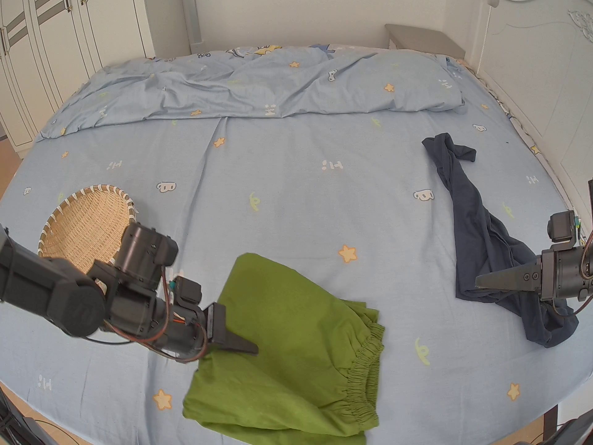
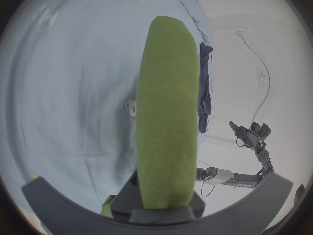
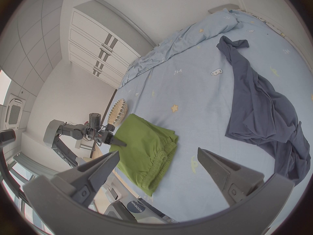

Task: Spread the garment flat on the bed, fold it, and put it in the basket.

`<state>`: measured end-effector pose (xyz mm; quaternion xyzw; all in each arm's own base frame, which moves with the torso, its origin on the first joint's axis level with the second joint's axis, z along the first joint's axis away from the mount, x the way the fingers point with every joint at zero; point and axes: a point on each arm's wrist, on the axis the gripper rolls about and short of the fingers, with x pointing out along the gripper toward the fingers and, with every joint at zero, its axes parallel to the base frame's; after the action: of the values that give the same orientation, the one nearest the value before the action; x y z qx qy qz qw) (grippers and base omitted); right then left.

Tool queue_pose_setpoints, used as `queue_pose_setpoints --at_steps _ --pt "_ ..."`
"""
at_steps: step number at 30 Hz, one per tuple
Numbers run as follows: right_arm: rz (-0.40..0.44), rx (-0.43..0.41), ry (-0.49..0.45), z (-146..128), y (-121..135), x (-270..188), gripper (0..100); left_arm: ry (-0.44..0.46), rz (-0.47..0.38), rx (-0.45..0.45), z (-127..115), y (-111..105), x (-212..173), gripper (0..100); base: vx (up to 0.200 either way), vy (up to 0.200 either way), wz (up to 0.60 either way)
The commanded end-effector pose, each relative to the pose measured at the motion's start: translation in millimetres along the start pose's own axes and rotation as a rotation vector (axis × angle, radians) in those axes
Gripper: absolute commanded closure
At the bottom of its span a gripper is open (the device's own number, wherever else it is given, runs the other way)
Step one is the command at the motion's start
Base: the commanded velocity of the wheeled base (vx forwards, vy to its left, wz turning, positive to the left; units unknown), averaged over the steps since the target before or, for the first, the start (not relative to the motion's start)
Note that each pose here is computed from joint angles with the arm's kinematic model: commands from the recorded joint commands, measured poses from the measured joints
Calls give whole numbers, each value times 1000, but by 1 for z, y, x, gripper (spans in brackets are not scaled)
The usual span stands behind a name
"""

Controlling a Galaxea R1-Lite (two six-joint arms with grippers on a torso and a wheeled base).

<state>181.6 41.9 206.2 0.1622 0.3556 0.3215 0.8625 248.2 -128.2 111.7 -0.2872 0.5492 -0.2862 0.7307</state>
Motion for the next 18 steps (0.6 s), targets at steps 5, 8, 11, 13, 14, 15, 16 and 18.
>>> queue_pose_setpoints --at_steps 5,8,11,13,14,15,16,18 --pt "2 17 -24 5 11 -15 0 -188 -10 179 39 -16 -67 100 0 0 0" --pt "4 21 -11 5 12 -14 0 -203 -6 187 39 -18 -70 100 0 0 0" --pt "5 21 -9 5 12 -14 0 -216 -6 187 41 -18 -73 100 0 0 0" --pt "5 20 -10 5 12 -14 0 -230 -6 181 44 -18 -76 100 0 0 0" --pt "7 19 -10 5 13 -15 0 -227 -1 172 45 -18 -77 100 0 0 0" --pt "7 19 -10 4 13 -15 0 -223 2 166 45 -18 -78 100 0 0 0" --pt "8 19 -8 4 14 -15 0 -217 6 159 46 -19 -80 100 0 200 0" --pt "9 20 -3 3 14 -16 0 -207 13 151 47 -21 -81 100 0 200 0"
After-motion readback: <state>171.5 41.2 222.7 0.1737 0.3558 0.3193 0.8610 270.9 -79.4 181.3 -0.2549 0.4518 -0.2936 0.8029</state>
